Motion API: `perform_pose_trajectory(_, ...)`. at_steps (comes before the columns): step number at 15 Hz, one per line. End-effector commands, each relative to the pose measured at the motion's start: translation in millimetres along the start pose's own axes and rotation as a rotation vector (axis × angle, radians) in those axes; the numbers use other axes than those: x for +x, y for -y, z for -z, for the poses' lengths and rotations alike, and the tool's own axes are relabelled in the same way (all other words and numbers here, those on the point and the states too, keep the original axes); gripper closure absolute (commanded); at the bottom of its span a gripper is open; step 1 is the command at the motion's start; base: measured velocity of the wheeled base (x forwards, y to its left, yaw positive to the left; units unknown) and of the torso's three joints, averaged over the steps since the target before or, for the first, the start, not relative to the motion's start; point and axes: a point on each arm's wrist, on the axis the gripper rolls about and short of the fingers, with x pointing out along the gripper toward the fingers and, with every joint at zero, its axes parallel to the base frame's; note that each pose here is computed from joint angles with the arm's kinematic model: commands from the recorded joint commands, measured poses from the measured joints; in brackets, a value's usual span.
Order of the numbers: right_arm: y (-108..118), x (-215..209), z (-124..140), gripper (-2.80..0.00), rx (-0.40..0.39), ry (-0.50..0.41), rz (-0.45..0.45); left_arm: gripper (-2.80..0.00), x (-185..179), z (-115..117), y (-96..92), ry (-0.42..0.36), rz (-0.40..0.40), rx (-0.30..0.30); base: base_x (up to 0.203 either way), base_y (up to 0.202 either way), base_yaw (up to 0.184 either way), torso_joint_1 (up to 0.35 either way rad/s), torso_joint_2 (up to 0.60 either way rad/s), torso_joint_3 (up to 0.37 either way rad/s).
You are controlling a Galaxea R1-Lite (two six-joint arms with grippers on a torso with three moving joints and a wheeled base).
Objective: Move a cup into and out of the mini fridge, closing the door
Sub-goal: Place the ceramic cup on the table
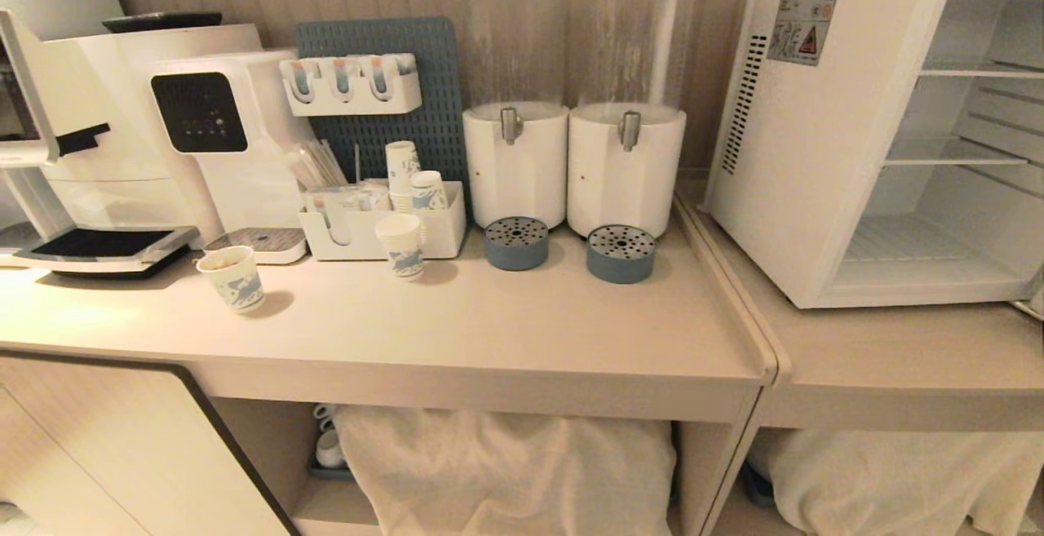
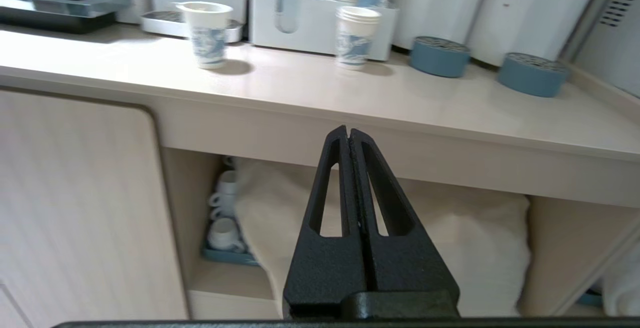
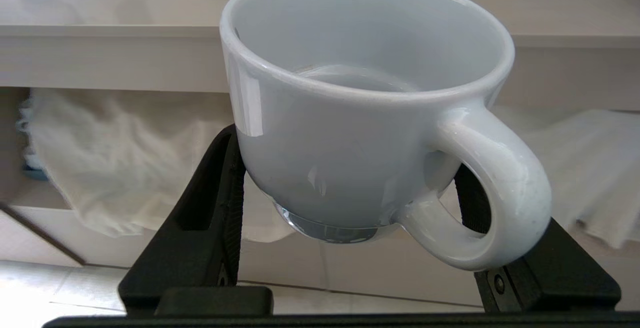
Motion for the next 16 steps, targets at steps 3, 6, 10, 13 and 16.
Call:
perform_pose_trajectory(3,0.0,0.1,0.0,0.00,0.000,-0.003,-0.001,0.00,1.4,11.3,-1.8,-0.033,-0.006,-0.002,0.000,0.194,0.001,0.002,0.00,-0.001)
perform_pose_trajectory(6,0.0,0.1,0.2,0.00,0.000,-0.004,-0.001,0.00,1.4,11.3,-1.8,-0.033,-0.006,-0.003,0.000,0.192,-0.001,0.000,0.00,0.002)
perform_pose_trajectory(10,0.0,0.1,0.2,0.00,0.000,-0.004,-0.001,0.00,1.4,11.3,-1.8,-0.033,-0.006,-0.003,0.000,0.193,0.000,0.002,0.00,0.003)
perform_pose_trajectory(13,0.0,0.1,0.2,0.00,0.000,-0.004,-0.001,0.00,1.4,11.3,-1.8,-0.033,-0.006,-0.003,0.000,0.194,-0.001,0.007,0.00,0.003)
perform_pose_trajectory(16,0.0,0.1,0.2,0.00,-0.001,-0.004,-0.001,0.00,1.4,11.3,-1.8,-0.033,-0.006,-0.003,0.000,0.191,0.000,0.002,0.00,-0.001)
